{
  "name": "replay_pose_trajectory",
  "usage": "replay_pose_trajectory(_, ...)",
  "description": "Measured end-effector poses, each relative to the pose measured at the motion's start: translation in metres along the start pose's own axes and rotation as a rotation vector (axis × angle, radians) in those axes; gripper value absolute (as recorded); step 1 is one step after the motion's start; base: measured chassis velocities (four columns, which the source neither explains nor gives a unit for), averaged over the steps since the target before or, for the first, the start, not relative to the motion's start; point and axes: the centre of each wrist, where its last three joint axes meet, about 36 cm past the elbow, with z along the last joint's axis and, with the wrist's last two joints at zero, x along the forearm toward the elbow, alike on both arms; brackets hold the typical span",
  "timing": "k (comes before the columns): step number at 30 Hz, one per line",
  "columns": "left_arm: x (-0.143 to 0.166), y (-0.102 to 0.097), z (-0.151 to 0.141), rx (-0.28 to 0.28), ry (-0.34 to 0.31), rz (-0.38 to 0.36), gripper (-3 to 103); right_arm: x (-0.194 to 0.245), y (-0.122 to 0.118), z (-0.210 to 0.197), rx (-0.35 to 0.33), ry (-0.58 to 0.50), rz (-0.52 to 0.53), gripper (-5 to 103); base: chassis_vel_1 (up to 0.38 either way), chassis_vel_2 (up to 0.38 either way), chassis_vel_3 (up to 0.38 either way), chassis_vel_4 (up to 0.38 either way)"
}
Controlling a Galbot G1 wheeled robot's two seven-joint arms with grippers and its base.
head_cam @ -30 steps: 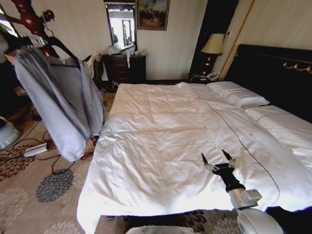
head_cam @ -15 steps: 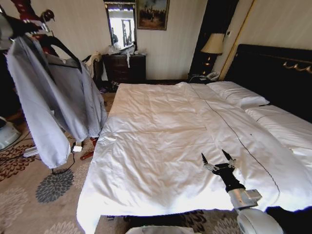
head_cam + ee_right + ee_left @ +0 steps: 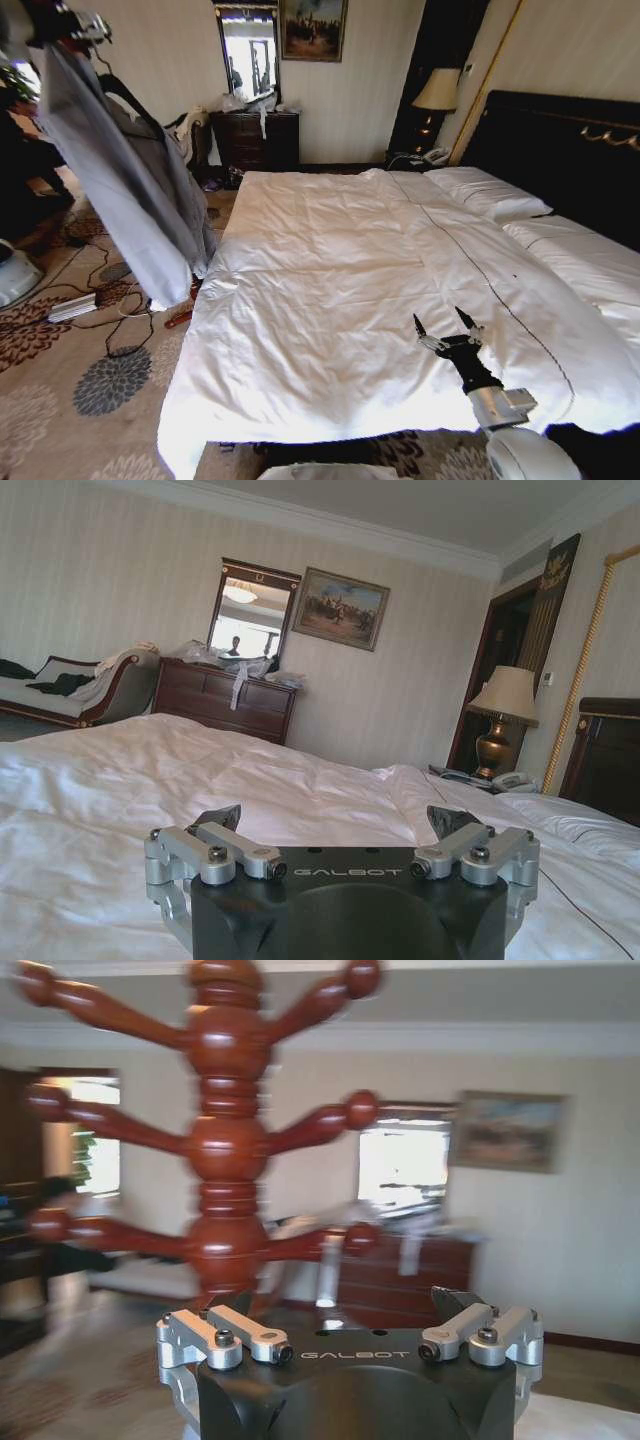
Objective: Pick up the clothes from the bed and hang them on the clothes hanger.
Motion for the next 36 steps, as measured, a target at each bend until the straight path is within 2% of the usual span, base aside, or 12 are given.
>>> replay_pose_trajectory(3,0.001,-0.007,-0.01,-0.013,0.013,-0.081,100,0.0,0.0,0.0,0.0,0.0,0.0,100,0.0,0.0,0.0,0.0)
replay_pose_trajectory(7,-0.013,0.0,-0.017,-0.211,-0.054,-0.145,100,0.0,0.0,0.0,0.0,0.0,0.0,100,0.0,0.0,0.0,0.0)
replay_pose_trajectory(10,-0.02,0.014,-0.018,-0.477,-0.11,-0.103,100,0.0,0.0,0.0,0.0,0.0,0.0,100,0.0,0.0,0.0,0.0)
replay_pose_trajectory(11,-0.02,0.014,-0.018,-0.477,-0.11,-0.103,100,0.0,0.0,0.0,0.0,0.0,0.0,100,0.0,0.0,0.0,0.0)
replay_pose_trajectory(12,-0.02,0.016,-0.018,-0.619,-0.145,-0.07,100,0.0,0.0,0.0,0.0,0.0,0.0,100,0.0,0.0,0.0,0.0)
replay_pose_trajectory(15,-0.026,0.003,-0.018,-0.514,-0.083,0.035,100,0.0,0.0,0.0,0.0,0.0,0.0,100,0.0,0.0,0.0,0.0)
replay_pose_trajectory(18,-0.042,0.017,-0.012,-0.666,-0.213,0.081,100,0.0,0.0,0.0,0.0,0.001,0.0,100,0.0,0.0,0.0,0.0)
replay_pose_trajectory(21,-0.051,-0.002,-0.01,-0.568,-0.1,0.028,100,0.0,0.0,0.0,0.0,-0.001,0.0,100,0.0,0.0,0.0,0.0)
replay_pose_trajectory(22,-0.056,-0.005,-0.007,-0.68,-0.17,0.073,100,0.0,0.0,0.0,0.0,0.0,0.0,100,0.0,0.0,0.0,0.0)
replay_pose_trajectory(26,-0.052,-0.034,0.0,-0.541,-0.049,0.027,100,0.0,0.0,0.0,0.0,0.0,0.0,100,0.0,0.0,0.0,0.0)
replay_pose_trajectory(28,-0.052,-0.033,0.015,-0.663,-0.095,-0.001,100,0.0,0.0,0.0,0.0,0.0,0.0,100,0.0,0.0,0.0,0.0)
replay_pose_trajectory(36,0.002,-0.061,0.059,-0.442,-0.193,0.158,100,0.0,0.0,0.0,0.0,0.0,0.0,100,0.0,0.0,0.0,0.0)
